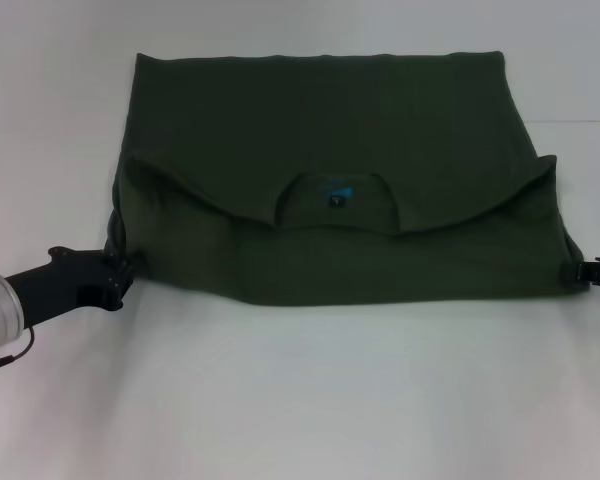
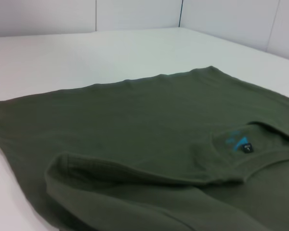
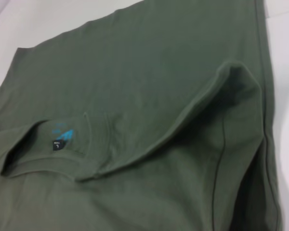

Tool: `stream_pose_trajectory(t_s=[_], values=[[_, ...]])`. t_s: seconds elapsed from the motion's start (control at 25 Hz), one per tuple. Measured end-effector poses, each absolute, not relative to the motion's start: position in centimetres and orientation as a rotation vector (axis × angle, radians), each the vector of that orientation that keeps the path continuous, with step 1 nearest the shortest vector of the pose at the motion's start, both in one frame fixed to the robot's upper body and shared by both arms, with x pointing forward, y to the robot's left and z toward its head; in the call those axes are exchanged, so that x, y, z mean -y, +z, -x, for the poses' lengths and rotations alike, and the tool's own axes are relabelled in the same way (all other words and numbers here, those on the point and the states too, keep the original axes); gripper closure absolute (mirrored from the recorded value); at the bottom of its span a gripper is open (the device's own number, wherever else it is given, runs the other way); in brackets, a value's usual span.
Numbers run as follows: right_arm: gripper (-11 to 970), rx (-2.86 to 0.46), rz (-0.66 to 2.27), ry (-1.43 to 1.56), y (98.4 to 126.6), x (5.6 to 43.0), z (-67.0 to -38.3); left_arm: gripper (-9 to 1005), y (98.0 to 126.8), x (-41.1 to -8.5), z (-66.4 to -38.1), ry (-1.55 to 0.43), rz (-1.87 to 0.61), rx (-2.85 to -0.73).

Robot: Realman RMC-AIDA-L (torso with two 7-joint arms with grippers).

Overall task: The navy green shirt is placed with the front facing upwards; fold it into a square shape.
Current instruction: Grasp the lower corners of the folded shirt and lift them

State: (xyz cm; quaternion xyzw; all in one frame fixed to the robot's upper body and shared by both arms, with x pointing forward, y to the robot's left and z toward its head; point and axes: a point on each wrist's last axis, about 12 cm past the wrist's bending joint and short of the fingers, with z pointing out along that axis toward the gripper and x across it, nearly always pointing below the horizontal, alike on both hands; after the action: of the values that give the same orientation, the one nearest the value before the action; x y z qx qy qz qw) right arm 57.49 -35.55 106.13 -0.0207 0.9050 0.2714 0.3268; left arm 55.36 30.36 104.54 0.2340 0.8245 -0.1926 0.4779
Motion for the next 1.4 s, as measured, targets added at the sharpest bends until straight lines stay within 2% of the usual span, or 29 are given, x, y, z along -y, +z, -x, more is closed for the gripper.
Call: stream_pose_trajectory(t_s=[0.28,0.72,1.04,1.4], values=[[925,-2.297,0.124,0.764,106.4,36.9,-55.6,976,105.8,-30.9,-54.0,-0.657,-0.461,-2.044],[925,-2.203,0.243,0.873,106.8,40.6,-49.7,976,106.5,-33.3,-48.4,-0.956,-0.321,-2.019],[925,-2.202,0.34,0.979,106.5,40.6,-45.6,975,106.3,-34.5,-43.9,-1.132,-0.327,-2.041],[925,-2.168,0.386,1.106,106.2,40.7,-41.3,975,106.1,-34.8,-40.6,-1.275,-0.384,-2.121]])
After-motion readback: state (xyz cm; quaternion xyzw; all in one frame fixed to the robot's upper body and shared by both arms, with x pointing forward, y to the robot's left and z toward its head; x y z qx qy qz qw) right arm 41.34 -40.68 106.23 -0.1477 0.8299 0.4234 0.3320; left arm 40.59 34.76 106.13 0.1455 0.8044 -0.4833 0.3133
